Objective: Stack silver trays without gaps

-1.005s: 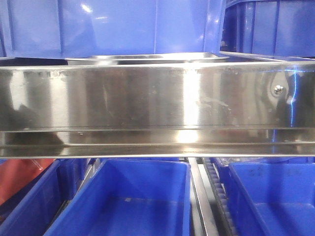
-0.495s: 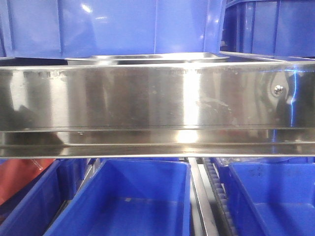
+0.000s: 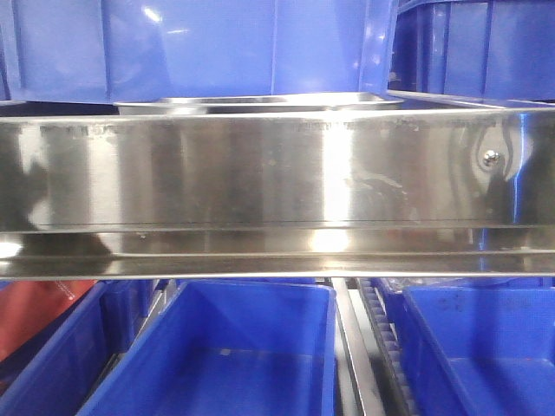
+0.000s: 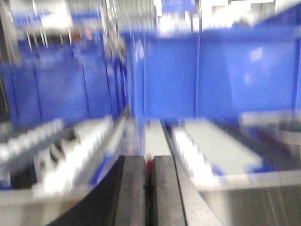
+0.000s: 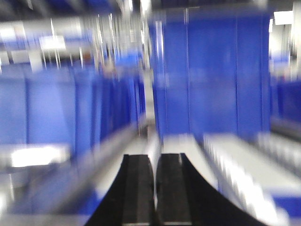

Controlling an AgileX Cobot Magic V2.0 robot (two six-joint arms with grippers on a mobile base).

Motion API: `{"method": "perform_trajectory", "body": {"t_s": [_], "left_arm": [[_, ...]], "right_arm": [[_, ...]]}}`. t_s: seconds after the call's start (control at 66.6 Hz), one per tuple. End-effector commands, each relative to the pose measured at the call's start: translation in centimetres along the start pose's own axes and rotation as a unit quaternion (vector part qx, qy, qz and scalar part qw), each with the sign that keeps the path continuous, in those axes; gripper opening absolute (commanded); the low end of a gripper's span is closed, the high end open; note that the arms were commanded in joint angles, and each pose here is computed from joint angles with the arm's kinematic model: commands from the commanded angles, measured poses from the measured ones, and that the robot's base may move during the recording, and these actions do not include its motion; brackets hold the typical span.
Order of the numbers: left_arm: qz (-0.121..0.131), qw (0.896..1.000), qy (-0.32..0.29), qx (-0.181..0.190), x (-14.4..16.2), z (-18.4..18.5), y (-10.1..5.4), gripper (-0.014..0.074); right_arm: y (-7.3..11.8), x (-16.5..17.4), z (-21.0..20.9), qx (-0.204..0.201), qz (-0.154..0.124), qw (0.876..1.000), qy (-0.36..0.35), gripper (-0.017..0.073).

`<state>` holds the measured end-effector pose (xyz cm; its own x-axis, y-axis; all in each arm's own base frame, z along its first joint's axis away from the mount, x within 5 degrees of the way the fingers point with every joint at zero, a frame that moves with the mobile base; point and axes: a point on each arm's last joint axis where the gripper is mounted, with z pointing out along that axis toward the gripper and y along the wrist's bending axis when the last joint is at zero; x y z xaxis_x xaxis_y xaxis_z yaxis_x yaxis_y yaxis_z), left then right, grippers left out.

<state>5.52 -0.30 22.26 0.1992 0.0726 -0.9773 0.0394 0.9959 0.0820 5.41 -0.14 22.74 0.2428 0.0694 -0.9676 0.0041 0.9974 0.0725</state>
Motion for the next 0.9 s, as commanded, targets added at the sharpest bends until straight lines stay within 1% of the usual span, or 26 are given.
{"method": "perform_trajectory", "body": {"t_s": [0.0, 0.09, 0.165, 0.255, 0.33, 0.45, 0.555, 0.63, 0.675, 0.72, 0.765, 0.825, 0.84, 0.885], "left_arm": [[0.002, 0.997, -0.079, -0.01, -1.5, -0.2, 0.2, -0.0007], [0.002, 0.996, -0.085, -0.01, -2.2, -0.2, 0.2, -0.0007], [0.002, 0.997, -0.077, -0.009, -3.4, -0.2, 0.3, -0.0007], [0.002, 0.996, -0.083, -0.009, -5.3, -0.4, 0.5, -0.0007], [0.002, 0.995, -0.1, -0.01, -7.0, -0.6, 0.6, -0.0007], [0.002, 0.996, -0.092, -0.009, -9.3, -0.3, 0.8, -0.0007], [0.002, 0.999, -0.047, -0.005, -11.2, 0.8, 0.9, -0.0007], [0.002, 1.0, 0.014, 0.001, -12.7, 2.1, 1.0, -0.0007], [0.002, 0.999, 0.049, 0.005, -13.1, 2.9, 1.1, -0.0007], [0.002, 0.996, 0.089, 0.009, -13.6, 3.9, 1.1, -0.0007], [0.002, 0.991, 0.134, 0.013, -13.6, 4.8, 1.1, -0.0007], [0.002, 0.982, 0.186, 0.018, -13.6, 6.3, 1.1, -0.0007], [0.002, 0.979, 0.204, 0.02, -13.4, 6.8, 1.1, -0.0007], [0.001, 0.973, 0.228, 0.022, -13.2, 7.7, 1.1, -0.0007]], "right_arm": [[0.0, -1.0, -0.1, 0.0, -0.002, 0.999, -0.054, -0.0017], [0.2, -2.9, 0.0, -0.001, -0.002, 0.998, -0.064, -0.0017], [0.3, -4.5, -0.1, -0.002, -0.002, 0.999, -0.047, -0.0017], [0.5, -6.6, -0.3, -0.004, -0.002, 0.999, -0.054, -0.0017], [0.6, -8.4, -0.2, -0.005, -0.002, 0.998, -0.061, -0.0017], [0.8, -10.9, 0.9, -0.005, -0.002, 0.999, -0.053, -0.0017], [1.0, -12.9, 2.5, -0.003, -0.002, 1.0, -0.005, -0.0017], [1.2, -13.9, 3.9, -0.003, -0.002, 0.999, 0.052, -0.0017], [1.2, -14.3, 5.0, -0.002, -0.002, 0.996, 0.093, -0.0017], [1.3, -14.6, 5.8, 0.0, -0.002, 0.991, 0.131, -0.0017], [1.4, -15.2, 6.5, 0.001, -0.002, 0.987, 0.162, -0.0017], [1.4, -15.2, 7.6, 0.003, -0.003, 0.976, 0.219, -0.0017], [1.4, -15.5, 7.8, 0.003, -0.003, 0.974, 0.228, -0.0017], [1.4, -15.3, 8.6, 0.005, -0.003, 0.964, 0.266, -0.0017]]}}
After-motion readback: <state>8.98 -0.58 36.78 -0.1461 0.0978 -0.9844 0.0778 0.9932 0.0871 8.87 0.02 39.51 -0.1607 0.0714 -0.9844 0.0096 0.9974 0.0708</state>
